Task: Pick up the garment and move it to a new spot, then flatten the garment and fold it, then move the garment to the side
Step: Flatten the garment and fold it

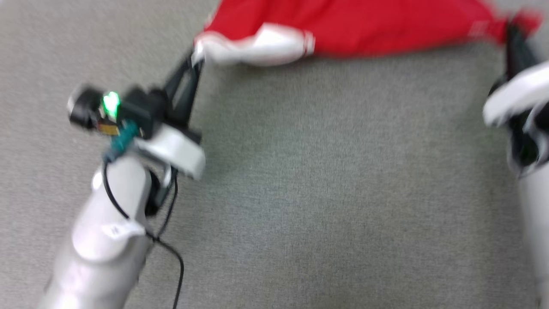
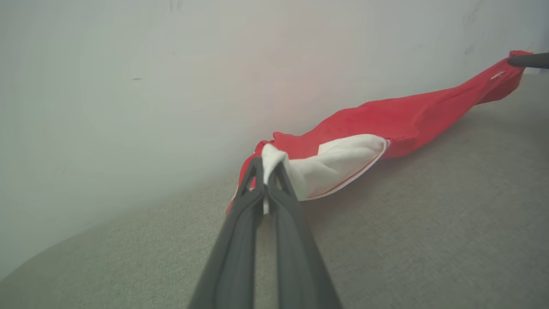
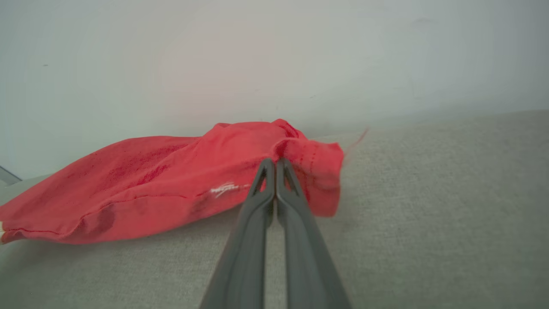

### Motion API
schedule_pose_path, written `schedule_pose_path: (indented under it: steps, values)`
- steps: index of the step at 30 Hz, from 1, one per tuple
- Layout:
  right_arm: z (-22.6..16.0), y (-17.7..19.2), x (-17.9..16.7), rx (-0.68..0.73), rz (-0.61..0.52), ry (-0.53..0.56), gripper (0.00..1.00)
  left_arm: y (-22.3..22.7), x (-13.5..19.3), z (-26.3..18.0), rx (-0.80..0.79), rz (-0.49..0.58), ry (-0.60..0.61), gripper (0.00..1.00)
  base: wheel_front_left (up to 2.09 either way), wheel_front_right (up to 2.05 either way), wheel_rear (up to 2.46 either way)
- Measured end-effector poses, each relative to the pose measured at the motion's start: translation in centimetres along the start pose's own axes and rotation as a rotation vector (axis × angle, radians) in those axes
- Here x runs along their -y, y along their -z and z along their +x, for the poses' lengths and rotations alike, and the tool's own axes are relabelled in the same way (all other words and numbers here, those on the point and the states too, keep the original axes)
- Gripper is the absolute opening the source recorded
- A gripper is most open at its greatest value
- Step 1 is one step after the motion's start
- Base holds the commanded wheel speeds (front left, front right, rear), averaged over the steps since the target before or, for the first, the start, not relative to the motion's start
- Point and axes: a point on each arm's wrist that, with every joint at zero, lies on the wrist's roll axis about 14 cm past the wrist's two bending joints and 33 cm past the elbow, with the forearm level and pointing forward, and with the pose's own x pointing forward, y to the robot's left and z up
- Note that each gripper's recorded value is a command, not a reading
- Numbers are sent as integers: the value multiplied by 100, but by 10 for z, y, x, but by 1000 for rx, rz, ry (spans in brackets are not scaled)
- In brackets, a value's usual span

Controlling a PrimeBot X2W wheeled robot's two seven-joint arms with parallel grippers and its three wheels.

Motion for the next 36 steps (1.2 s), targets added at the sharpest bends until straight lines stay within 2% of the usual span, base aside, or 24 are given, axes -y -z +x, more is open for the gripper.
schedule_pose_path:
  steps: [13,22,36]
  values:
    - [-86,37,5,-137,154,30,0,19,20,-92,-123,-20,16,0,0,0,0]
    - [-134,56,5,-261,257,22,0,24,44,-143,-173,-4,82,0,0,0,0]
    - [-226,73,27,-480,312,-18,0,28,74,-223,-268,-57,159,0,0,0,0]
